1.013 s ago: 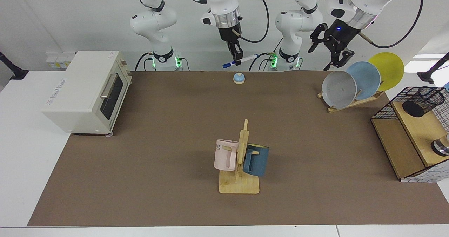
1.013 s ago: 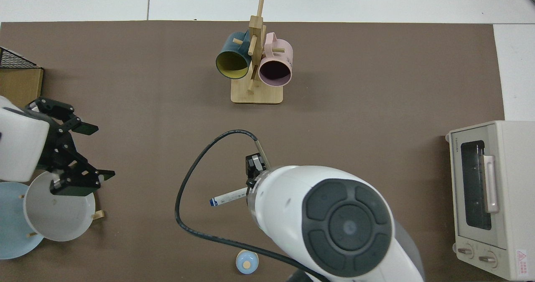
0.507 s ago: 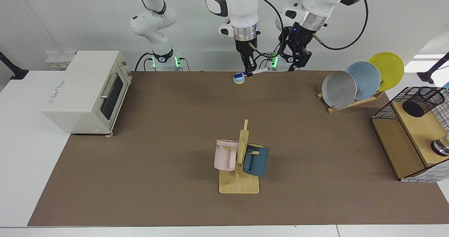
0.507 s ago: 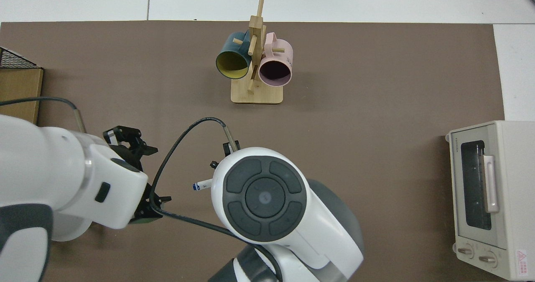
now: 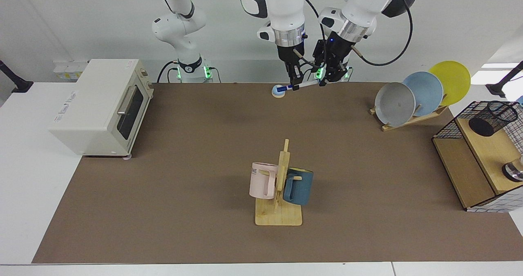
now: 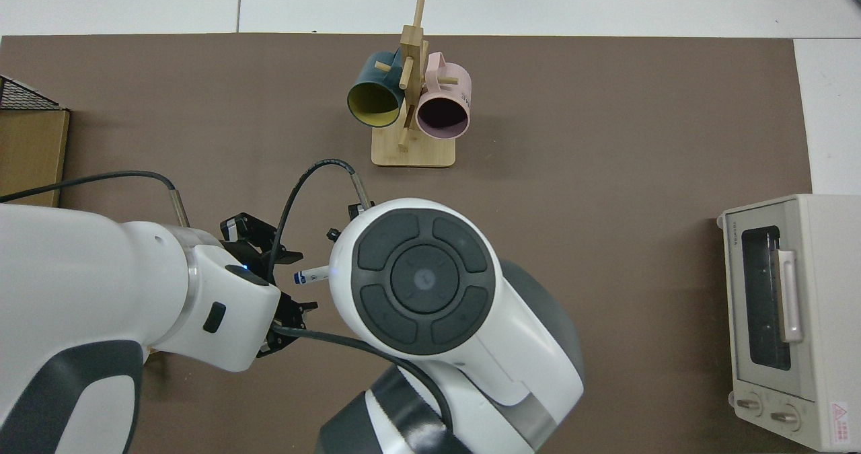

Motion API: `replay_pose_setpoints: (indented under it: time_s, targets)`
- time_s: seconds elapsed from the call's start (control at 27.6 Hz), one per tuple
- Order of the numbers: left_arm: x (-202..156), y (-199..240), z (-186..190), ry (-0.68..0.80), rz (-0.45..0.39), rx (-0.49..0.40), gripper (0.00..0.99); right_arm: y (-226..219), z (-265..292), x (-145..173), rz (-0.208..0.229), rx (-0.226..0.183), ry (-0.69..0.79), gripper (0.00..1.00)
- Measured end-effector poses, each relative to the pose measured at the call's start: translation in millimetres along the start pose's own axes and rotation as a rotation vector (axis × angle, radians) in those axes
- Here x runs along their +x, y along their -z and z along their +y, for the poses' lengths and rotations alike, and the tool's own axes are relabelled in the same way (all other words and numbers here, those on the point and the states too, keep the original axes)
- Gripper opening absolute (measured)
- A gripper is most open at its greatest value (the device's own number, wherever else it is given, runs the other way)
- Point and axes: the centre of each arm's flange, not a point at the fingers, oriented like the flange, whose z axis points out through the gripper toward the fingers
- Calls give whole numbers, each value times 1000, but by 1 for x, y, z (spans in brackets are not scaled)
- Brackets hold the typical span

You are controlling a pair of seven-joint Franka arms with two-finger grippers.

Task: Put markers into pen holder

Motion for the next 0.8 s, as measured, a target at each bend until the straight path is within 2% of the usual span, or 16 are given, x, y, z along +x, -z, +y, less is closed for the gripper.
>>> replay_pose_setpoints:
  time_s: [0.14, 0.22, 0.33, 0.4, 0.8]
  targets:
    - [2, -2, 0, 0, 10, 3, 612, 0, -3, -3, -26, 13, -25, 163]
    - [2, -3, 0, 0, 14, 9, 533, -2, -4, -4, -35, 14, -43, 163]
    - [2, -3, -1, 0, 17, 15, 524, -5, -5, -5, -41, 10, -52, 163]
    - [2, -4, -1, 0, 19, 17, 476, -7, -4, -6, -42, 7, -52, 163]
    - [14, -10, 5, -24, 24, 31, 471, -9, -3, -8, -42, 4, -48, 163]
